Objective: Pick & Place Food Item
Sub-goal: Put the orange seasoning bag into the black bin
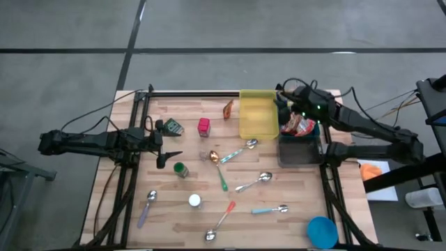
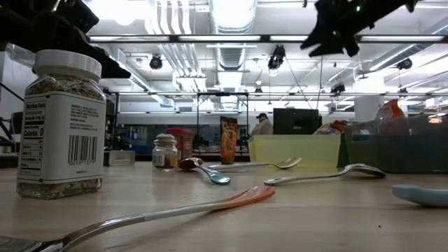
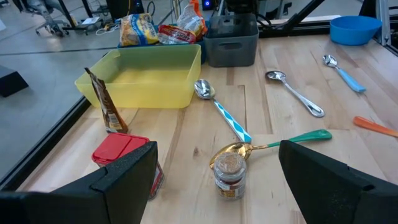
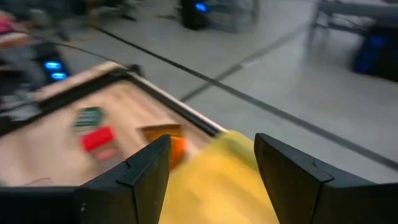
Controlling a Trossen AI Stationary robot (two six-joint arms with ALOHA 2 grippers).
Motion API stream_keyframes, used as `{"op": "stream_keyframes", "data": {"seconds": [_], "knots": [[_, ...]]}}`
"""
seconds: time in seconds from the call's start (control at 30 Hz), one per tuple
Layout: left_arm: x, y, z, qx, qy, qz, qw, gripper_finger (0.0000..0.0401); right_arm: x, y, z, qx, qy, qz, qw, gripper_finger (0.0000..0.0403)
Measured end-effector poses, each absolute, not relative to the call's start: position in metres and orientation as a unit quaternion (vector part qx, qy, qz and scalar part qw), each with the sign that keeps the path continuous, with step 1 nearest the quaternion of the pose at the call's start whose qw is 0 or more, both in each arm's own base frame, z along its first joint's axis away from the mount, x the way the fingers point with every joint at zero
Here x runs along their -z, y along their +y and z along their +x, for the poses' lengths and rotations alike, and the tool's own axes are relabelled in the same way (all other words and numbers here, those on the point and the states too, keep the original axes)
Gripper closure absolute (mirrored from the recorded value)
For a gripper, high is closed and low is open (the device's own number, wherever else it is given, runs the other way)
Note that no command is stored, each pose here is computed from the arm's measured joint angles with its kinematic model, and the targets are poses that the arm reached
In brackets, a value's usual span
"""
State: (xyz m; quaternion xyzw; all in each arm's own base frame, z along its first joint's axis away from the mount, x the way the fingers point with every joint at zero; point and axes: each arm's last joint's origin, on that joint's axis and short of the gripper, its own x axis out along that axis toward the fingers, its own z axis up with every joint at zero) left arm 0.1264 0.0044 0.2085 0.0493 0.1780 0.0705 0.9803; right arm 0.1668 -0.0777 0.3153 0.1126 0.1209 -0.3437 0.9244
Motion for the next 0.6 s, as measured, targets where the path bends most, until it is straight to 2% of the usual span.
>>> {"op": "stream_keyframes", "data": {"seconds": [0.3, 0.6], "knots": [[-0.208, 0.004, 0.126, -0.070, 0.178, 0.049, 0.980, 0.0061, -0.324, -0.024, 0.180, 0.201, 0.108, 0.036, 0.973, 0.0174], [-0.208, 0.004, 0.126, -0.070, 0.179, 0.049, 0.980, 0.0061, -0.309, 0.021, 0.183, 0.202, 0.045, -0.028, 0.978, 0.0174]]}}
